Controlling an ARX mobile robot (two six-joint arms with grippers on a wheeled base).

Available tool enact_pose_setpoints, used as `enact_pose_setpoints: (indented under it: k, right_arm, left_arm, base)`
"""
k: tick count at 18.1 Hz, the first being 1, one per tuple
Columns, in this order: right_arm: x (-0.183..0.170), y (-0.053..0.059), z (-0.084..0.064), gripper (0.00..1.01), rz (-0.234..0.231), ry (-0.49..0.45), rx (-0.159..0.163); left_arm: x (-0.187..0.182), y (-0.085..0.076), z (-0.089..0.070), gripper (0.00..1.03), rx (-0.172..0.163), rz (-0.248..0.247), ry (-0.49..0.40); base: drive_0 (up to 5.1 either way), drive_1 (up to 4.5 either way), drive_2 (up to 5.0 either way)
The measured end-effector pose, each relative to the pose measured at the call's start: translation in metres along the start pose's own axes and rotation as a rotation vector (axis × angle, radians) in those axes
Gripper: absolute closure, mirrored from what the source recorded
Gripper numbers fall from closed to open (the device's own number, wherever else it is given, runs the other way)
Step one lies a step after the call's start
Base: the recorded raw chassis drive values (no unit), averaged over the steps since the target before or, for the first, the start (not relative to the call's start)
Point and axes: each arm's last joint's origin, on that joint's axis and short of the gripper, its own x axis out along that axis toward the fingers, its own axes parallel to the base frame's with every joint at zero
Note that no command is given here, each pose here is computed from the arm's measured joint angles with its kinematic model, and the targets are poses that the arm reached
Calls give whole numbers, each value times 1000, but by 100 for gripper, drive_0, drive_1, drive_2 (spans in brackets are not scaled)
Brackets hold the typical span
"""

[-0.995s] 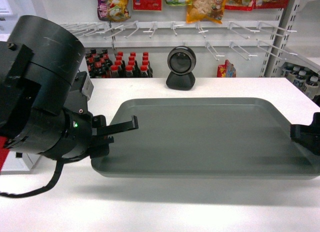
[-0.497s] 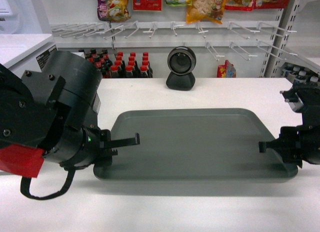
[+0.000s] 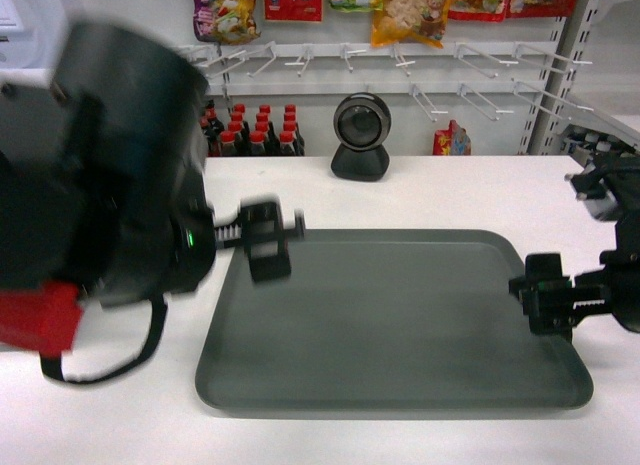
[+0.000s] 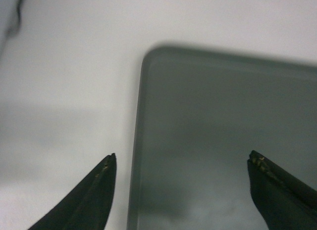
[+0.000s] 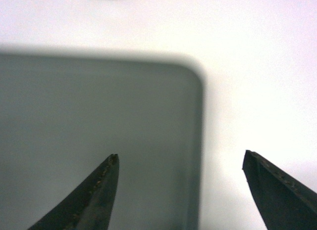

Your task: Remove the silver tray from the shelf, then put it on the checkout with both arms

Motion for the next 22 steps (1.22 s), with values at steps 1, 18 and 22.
enact_pose_setpoints:
  k: [1,18,22]
  right_arm:
    - [1,-2,-6,29,-82,-123,-14]
    - [-191,3,-38,99,-197,-548,-16]
    - [-210,7,-36,99,-197,-556,-17]
  left_arm:
    - [-13,-4,18,17,-12,-25,-91]
    - [-153,127,-55,102,172,-16,-637]
    - [-166,139,-62,102,170,-14,-636]
  base:
    - [0,0,0]
    - [0,0,0]
    - [0,0,0]
